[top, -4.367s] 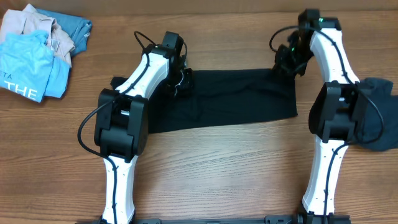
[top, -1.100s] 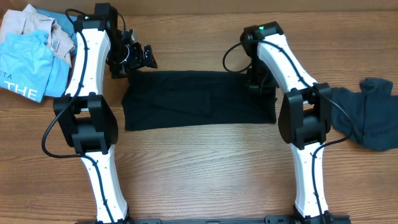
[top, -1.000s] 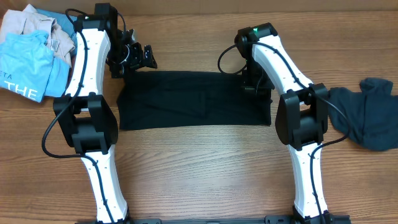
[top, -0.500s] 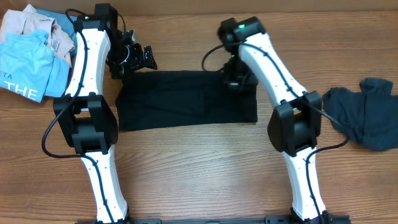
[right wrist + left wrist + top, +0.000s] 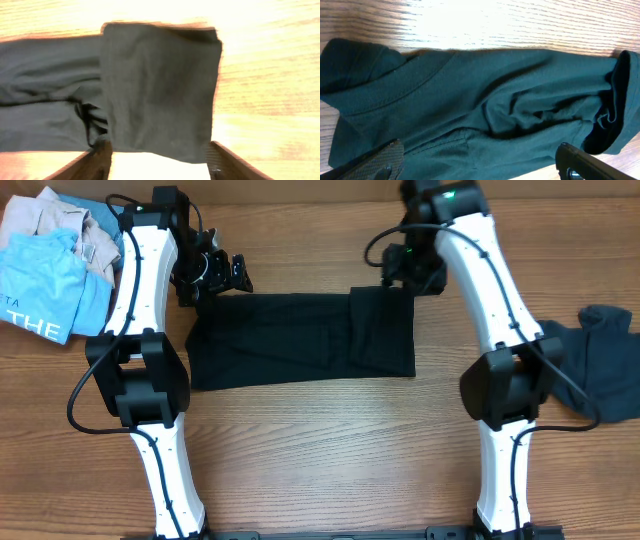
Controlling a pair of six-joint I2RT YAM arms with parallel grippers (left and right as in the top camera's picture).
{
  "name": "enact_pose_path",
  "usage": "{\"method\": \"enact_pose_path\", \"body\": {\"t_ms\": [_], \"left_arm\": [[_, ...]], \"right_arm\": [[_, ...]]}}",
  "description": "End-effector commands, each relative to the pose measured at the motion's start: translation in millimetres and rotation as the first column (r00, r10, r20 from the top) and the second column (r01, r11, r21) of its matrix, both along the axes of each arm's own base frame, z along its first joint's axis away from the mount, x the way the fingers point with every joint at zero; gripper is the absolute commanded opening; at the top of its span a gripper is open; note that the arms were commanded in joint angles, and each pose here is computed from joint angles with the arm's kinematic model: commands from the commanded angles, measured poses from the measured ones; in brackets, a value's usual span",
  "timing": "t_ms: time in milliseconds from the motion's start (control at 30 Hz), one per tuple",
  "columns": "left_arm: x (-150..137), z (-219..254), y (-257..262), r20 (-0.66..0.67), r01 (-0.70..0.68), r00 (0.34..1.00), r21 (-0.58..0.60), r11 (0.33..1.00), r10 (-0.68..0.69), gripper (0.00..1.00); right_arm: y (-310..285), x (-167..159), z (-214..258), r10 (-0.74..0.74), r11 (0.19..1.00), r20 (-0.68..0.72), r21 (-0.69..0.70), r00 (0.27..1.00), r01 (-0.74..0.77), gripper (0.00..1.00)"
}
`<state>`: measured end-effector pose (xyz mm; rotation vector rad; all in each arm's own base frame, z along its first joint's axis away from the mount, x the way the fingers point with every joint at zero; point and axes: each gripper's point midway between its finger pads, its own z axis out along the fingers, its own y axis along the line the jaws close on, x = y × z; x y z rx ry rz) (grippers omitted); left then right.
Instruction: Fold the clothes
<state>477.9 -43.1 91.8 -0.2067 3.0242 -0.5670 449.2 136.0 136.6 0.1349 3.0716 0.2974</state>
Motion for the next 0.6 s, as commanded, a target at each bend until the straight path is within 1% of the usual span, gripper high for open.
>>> {"method": "enact_pose_path", "body": {"t_ms": [0,33,67,100,200,267,367,433,500,567], "left_arm": [[4.9,8.6,-5.1,0.036,0.028,0.999,-0.011,1.0,-0.027,1.0],[4.8,8.5,-5.0,0.036,0.028,0.999,-0.011,1.0,-0.027,1.0],[4.7,8.5,-5.0,0.035,0.028,0.999,-0.011,1.0,-0.028,1.0],[4.7,8.5,-5.0,0.035,0.028,0.999,-0.011,1.0,-0.028,1.0],[5.1,8.6,-5.0,0.037,0.028,0.999,-0.01,1.0,-0.028,1.0],[5.0,8.6,-5.0,0.037,0.028,0.999,-0.01,1.0,-0.028,1.0],[5.1,8.6,-5.0,0.037,0.028,0.999,-0.01,1.0,-0.028,1.0],[5.4,8.6,-4.7,0.038,0.029,0.999,-0.01,1.0,-0.028,1.0],[6.4,8.7,-4.8,0.044,0.032,0.999,-0.01,0.999,-0.031,1.0],[6.4,8.7,-5.0,0.045,0.035,0.998,-0.009,0.999,-0.034,1.0]], "right_arm": [[30.3,-13.9,-23.7,0.102,0.979,-0.051,0.183,0.993,-0.092,0.34],[36.3,-17.7,-41.7,0.11,0.973,-0.072,0.209,0.991,-0.093,0.19],[42.8,-21.7,-57.5,0.118,0.966,-0.088,0.239,0.989,-0.094,0.07],[50.9,-24.9,-69.7,0.126,0.954,-0.095,0.286,0.987,-0.094,0.04],[59.5,-34.3,-93.3,0.136,0.933,-0.117,0.35,0.984,-0.087,0.04],[68.0,-48.3,-107.7,0.163,0.908,-0.142,0.41,0.976,-0.091,0.04],[67.5,-69.2,-115.7,0.169,0.913,-0.22,0.401,0.961,-0.069,0.04],[55.9,-77.7,-119.8,0.135,0.942,-0.276,0.335,0.952,-0.037,0.04],[50.9,-85.3,-119.5,0.124,0.951,-0.314,0.31,0.941,-0.022,0.04],[33.7,-87.8,-122.2,0.051,0.982,-0.349,0.189,0.936,0.017,0.04]]}}
